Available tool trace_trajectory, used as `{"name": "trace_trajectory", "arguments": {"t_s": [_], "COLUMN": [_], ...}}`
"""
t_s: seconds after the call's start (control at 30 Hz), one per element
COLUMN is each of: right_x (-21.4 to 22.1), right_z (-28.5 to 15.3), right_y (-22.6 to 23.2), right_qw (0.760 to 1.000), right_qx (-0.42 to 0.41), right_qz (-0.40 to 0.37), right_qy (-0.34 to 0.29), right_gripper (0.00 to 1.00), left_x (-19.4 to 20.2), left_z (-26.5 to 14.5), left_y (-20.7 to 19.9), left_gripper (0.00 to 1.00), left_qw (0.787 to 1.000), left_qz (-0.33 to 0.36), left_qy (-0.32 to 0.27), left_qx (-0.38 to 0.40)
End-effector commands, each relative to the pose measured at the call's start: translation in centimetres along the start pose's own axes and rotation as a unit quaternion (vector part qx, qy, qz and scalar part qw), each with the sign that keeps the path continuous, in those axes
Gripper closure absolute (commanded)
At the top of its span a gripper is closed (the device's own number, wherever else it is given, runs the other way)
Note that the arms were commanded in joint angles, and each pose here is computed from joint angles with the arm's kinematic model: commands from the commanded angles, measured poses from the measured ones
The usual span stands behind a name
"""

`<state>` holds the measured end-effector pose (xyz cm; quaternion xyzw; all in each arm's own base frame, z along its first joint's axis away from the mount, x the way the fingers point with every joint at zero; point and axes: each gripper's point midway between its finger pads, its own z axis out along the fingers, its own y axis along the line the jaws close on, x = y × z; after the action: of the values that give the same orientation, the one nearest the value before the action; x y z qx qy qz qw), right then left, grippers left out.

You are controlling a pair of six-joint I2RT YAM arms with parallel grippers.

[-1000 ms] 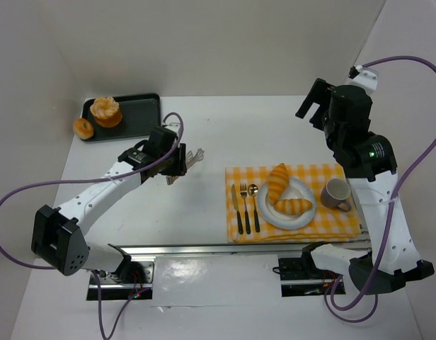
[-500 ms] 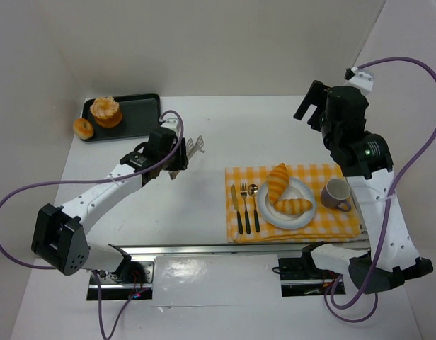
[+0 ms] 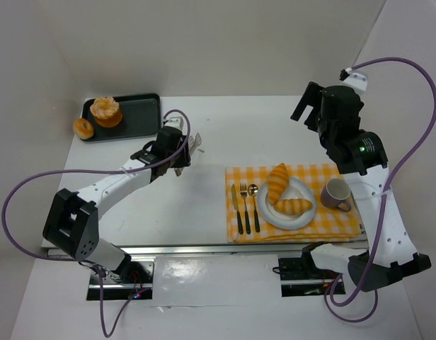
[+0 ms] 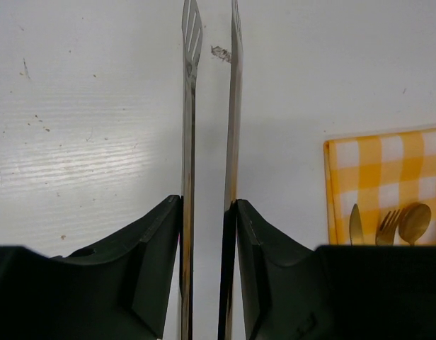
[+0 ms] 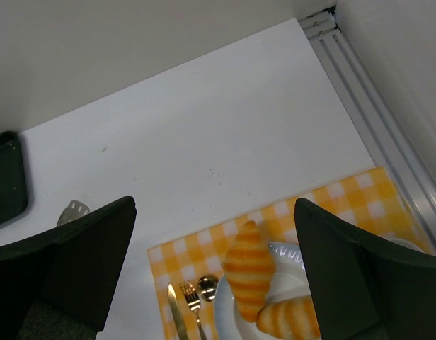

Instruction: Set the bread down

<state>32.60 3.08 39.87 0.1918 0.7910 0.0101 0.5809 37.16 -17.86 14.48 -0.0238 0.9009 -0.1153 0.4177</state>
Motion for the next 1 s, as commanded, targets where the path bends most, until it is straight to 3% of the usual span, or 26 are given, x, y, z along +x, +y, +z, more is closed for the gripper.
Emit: {"name": "trace_trajectory", "arguments": {"t_s": [0.0, 0.17, 0.4, 0.5, 0.53, 0.57, 0.67, 0.8, 0.97], "right_x": [-1.2, -1.4, -0.9, -0.5, -0.5, -0.9, -0.9, -1.1, -0.3], "right_z": [0.7, 0.7, 1.3, 1.5, 1.5, 1.3, 1.4, 1.2, 1.7], "right_y": [0.7, 0.8, 1.0, 1.1, 1.1, 1.1, 1.2, 1.0, 0.9], "right_qw": [1.000, 1.000, 1.000, 1.000, 1.000, 1.000, 1.000, 1.000, 1.000], "right_qx": [-0.006, -0.008, -0.004, -0.007, -0.007, -0.008, -0.007, -0.003, 0.003], "right_qz": [0.015, 0.017, 0.013, 0.011, 0.011, 0.013, 0.011, 0.011, 0.004], "right_qy": [-0.020, -0.023, -0.016, -0.011, -0.011, -0.014, -0.011, -0.013, -0.001], "right_gripper": [0.00, 0.00, 0.00, 0.00, 0.00, 0.00, 0.00, 0.00, 0.00], "left_x": [-0.6, 0.2, 2.5, 3.5, 3.4, 3.0, 0.9, -4.6, -7.9], "left_z": [1.2, 2.0, 3.9, 4.4, 4.5, 4.5, 3.1, -0.3, -5.0], "left_y": [0.2, 0.9, 1.8, 2.2, 2.1, 1.9, 1.2, -1.1, -1.0], "left_gripper": [0.52, 0.49, 0.42, 0.35, 0.27, 0.16, 0.01, 0.01, 0.01], "left_qw": [1.000, 0.999, 0.994, 0.992, 0.992, 0.993, 0.994, 0.997, 0.998], "left_qz": [-0.023, -0.016, 0.052, 0.058, 0.059, 0.058, 0.052, 0.044, 0.027], "left_qy": [-0.019, -0.018, 0.015, 0.033, 0.036, 0.032, 0.016, -0.020, -0.034], "left_qx": [-0.009, -0.034, -0.094, -0.102, -0.104, -0.102, -0.094, -0.058, -0.051]}}
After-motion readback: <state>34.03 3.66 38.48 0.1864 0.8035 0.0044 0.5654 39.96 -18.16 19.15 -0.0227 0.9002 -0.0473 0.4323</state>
